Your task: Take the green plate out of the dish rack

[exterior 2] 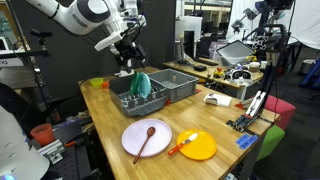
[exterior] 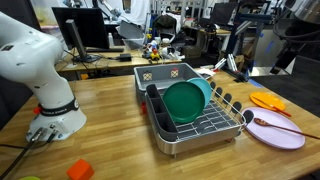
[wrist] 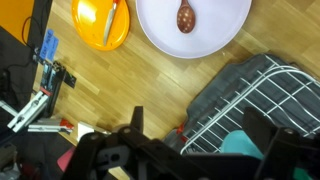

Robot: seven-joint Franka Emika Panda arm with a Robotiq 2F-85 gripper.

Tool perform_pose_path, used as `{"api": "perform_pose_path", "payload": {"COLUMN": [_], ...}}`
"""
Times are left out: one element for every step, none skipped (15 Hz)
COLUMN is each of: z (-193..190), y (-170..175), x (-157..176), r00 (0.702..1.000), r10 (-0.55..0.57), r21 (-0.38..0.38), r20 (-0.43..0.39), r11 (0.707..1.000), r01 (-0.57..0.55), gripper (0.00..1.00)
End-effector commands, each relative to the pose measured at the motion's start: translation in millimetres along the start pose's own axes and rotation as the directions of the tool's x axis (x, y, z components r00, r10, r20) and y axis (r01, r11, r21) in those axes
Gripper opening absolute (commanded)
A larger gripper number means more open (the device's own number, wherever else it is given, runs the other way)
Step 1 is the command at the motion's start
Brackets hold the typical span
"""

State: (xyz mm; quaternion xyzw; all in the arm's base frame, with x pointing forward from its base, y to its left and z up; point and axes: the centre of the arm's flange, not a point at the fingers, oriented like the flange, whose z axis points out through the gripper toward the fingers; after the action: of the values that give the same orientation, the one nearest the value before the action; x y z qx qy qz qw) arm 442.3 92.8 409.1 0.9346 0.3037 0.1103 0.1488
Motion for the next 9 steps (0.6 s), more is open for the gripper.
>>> {"api": "perform_pose_path", "payload": {"z": [0, 1, 2, 3, 5, 7, 8, 10, 12], "y": [-37, -53, -67, -82, -93, -103, -110, -115, -120], "x": [34, 45, 56, 68, 78, 90, 99, 108, 117], "r00": [0.990, 0.982, 0.973, 0.961, 0.950, 0.937, 0.928, 0.919, 0.914], "r10": [-0.137, -0.180, -0.216, -0.252, -0.281, -0.304, -0.310, -0.308, -0.297], "r21": [-0.049, -0.049, -0.048, -0.038, -0.045, -0.033, -0.004, 0.020, 0.056], "r20": [-0.038, -0.054, -0.079, -0.113, -0.138, -0.173, -0.207, -0.246, -0.278], "r11": [0.990, 0.983, 0.976, 0.968, 0.960, 0.952, 0.949, 0.946, 0.945], "r01": [0.136, 0.177, 0.213, 0.249, 0.278, 0.303, 0.317, 0.323, 0.324], "gripper": [1.00, 1.00, 1.00, 1.00, 1.00, 1.00, 1.00, 1.00, 1.00]}}
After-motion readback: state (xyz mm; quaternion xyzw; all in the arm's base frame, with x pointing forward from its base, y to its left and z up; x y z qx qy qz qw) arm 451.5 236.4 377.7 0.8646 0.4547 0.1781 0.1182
